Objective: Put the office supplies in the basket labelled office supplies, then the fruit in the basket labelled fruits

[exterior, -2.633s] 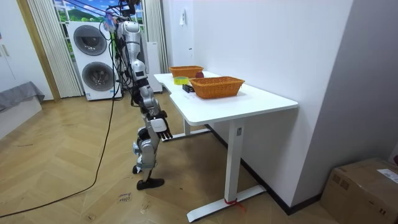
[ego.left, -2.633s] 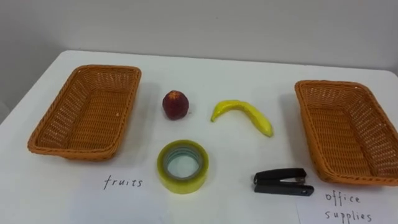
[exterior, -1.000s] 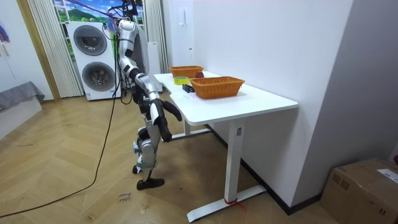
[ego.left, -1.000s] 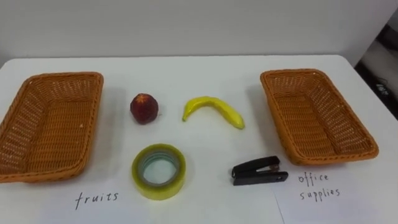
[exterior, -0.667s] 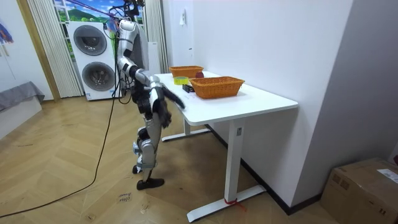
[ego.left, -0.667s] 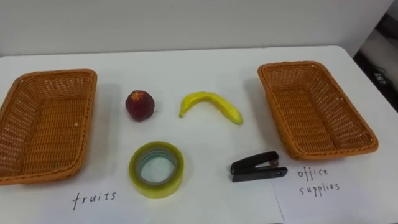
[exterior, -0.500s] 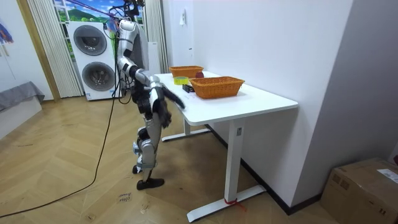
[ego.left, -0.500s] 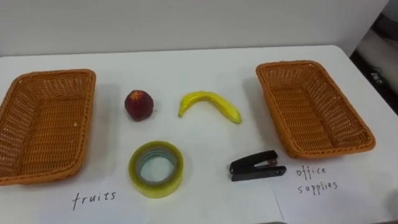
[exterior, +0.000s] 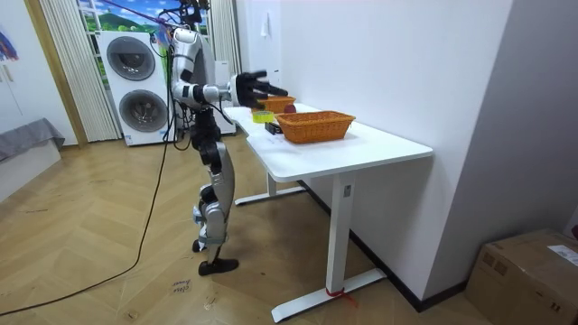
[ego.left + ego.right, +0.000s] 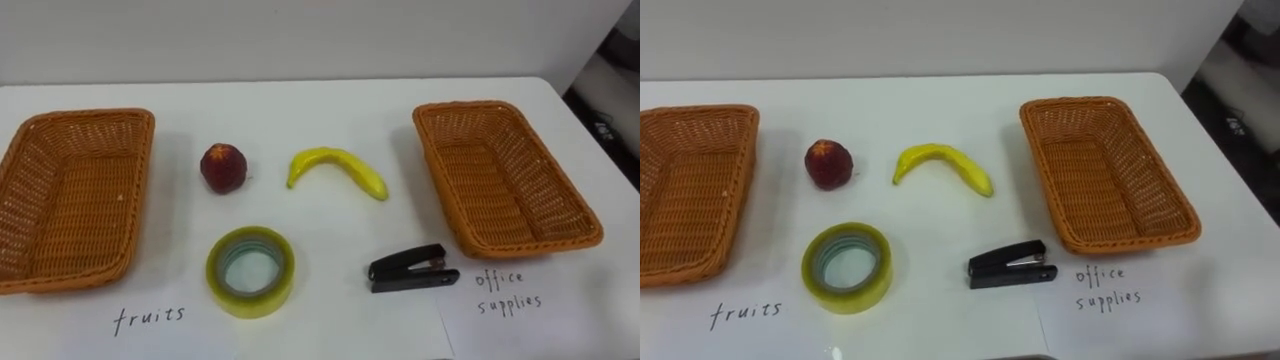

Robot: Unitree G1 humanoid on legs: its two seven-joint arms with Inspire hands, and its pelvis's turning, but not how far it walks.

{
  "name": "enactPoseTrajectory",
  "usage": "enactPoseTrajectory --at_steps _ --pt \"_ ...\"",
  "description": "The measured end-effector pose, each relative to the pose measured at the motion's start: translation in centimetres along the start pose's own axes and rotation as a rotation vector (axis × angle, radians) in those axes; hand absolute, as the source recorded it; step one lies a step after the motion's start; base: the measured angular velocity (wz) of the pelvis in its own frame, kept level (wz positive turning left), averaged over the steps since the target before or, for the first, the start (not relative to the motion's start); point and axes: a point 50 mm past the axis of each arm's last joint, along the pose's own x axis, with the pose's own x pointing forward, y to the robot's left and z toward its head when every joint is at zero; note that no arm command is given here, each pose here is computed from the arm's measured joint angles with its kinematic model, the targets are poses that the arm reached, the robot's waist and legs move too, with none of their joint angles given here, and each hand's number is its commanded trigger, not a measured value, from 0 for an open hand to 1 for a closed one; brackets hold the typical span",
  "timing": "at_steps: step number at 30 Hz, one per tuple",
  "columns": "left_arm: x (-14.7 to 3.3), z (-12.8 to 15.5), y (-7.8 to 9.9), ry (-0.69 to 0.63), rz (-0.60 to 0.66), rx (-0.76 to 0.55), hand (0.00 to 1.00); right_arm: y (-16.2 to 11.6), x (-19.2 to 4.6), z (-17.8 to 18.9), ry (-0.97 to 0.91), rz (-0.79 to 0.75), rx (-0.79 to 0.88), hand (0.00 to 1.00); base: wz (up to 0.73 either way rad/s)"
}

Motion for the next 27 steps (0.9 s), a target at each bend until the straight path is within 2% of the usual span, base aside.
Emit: enactPoseTrajectory --at_steps 9,18,23,27 --pt "0.0 0.2 -0.2 -0.022 -0.011 0.001 0.0 2.0 -0.7 5.1 -0.295 0.136 0.021 0.0 -0.01" --pt "0.0 0.4 -0.8 -0.027 -0.038 0.008 0.0 4.6 -1.6 7.2 -0.427 0.302 0.008 0.0 0.0" --pt "0.1 0.9 -0.8 -0.044 -0.04 0.032 0.0 6.4 -3.2 8.4 -0.518 0.506 -0.036 0.0 0.02" --pt "0.2 1.0 -0.7 -0.042 -0.037 0.036 0.0 7.7 -4.2 9.2 -0.591 0.602 -0.072 0.0 0.03"
